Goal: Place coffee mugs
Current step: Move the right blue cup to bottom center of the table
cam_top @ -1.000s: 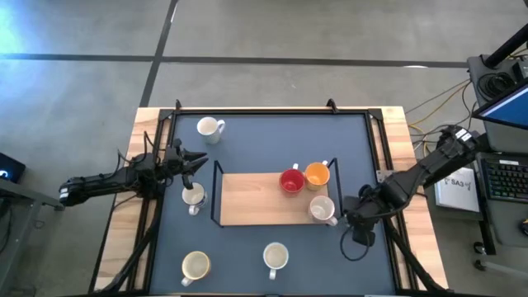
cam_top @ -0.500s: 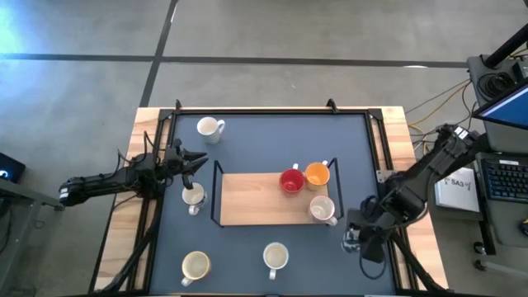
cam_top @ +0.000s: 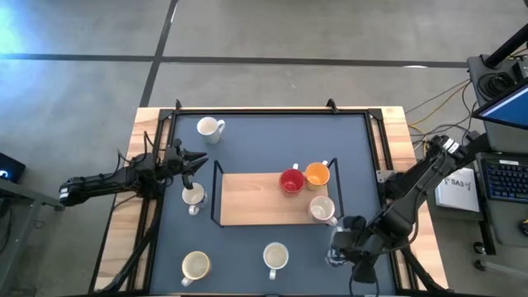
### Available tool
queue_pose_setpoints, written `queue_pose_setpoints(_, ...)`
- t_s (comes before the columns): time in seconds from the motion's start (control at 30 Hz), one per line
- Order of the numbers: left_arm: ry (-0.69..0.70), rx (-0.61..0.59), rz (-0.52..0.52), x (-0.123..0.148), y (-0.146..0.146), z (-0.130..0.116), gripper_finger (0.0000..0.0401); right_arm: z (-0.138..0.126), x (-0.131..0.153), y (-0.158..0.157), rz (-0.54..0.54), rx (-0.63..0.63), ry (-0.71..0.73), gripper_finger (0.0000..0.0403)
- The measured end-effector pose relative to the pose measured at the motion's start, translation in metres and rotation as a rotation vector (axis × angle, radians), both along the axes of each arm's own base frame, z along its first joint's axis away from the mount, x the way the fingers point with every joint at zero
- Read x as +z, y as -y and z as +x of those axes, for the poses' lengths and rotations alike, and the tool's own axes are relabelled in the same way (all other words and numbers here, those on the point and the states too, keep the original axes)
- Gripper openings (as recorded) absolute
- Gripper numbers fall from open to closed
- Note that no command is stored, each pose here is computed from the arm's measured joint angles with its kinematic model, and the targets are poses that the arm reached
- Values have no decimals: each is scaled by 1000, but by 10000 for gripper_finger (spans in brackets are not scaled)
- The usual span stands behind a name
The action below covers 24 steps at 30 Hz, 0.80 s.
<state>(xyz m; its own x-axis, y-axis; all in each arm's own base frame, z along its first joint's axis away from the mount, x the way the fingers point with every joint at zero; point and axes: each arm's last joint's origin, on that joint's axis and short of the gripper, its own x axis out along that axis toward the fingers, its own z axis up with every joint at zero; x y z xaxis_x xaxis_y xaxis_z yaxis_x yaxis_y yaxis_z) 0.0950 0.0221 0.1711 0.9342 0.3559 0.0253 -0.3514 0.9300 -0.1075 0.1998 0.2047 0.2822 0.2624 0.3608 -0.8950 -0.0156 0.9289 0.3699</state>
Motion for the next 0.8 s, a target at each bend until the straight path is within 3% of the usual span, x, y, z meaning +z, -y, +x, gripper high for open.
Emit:
queue_pose_setpoints(0.4,0,0,0,0,0,0,78,40,-18,-24,-199,281,108,12)
queue_pose_setpoints(0.57,0,0,0,0,0,0,78,55,-24,-25,-320,365,101,12)
queue_pose_setpoints(0.8,0,0,0,0,0,0,78,76,-33,-25,-400,571,129,13)
